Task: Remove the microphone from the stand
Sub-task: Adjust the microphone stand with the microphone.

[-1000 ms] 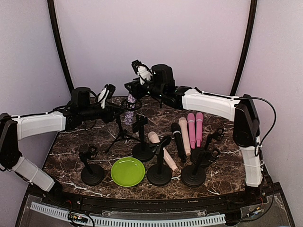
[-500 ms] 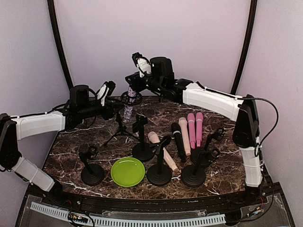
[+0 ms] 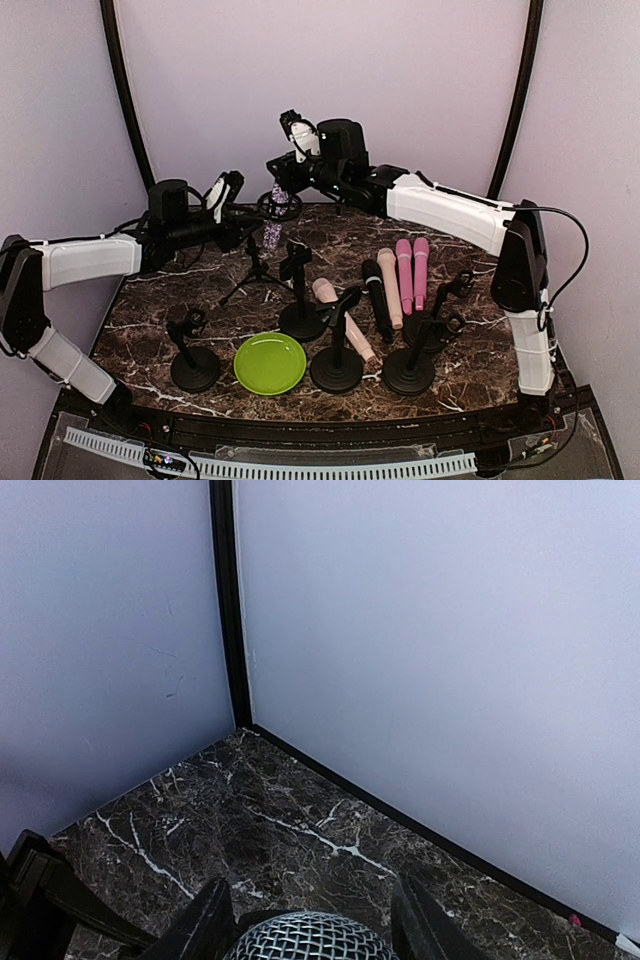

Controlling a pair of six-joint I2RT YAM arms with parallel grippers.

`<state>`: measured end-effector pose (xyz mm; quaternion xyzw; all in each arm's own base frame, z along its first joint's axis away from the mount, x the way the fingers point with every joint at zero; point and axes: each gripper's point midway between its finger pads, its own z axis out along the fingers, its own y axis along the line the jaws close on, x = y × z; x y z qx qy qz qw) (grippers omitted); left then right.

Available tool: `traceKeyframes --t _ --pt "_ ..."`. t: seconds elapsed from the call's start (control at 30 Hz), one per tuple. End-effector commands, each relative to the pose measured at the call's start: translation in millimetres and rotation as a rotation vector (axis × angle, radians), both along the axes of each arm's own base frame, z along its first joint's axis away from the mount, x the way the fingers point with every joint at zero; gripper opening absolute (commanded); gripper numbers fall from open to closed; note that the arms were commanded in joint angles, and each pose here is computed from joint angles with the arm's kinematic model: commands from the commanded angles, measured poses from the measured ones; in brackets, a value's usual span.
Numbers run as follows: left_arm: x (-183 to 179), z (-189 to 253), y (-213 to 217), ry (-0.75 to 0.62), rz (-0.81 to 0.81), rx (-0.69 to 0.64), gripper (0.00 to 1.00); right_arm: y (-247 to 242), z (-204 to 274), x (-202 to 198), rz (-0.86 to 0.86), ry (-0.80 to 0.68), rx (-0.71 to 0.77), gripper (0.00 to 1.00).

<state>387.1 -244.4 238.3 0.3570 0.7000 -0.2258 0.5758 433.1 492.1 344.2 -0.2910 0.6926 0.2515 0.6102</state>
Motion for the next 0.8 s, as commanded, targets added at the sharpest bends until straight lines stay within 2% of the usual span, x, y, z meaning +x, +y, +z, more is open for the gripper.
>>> traceKeyframes --t 0.0,0.17,0.4,0.6,0.77 --pt "3 -53 13 0.144 0.028 0.119 0.00 -8 84 -15 0.042 -0.154 0.191 0.23" --pt "4 -70 15 0.178 0.025 0.179 0.00 3 64 -29 0.169 -0.158 0.116 0.23" --pt "7 -84 16 0.205 0.029 0.201 0.00 4 27 -21 0.153 -0.096 0.094 0.23" --pt "10 -97 19 0.236 0.038 0.227 0.00 -3 45 -18 0.112 -0.108 0.139 0.22" --pt "11 -102 19 0.254 0.028 0.233 0.00 16 72 -56 0.364 -0.200 0.099 0.22"
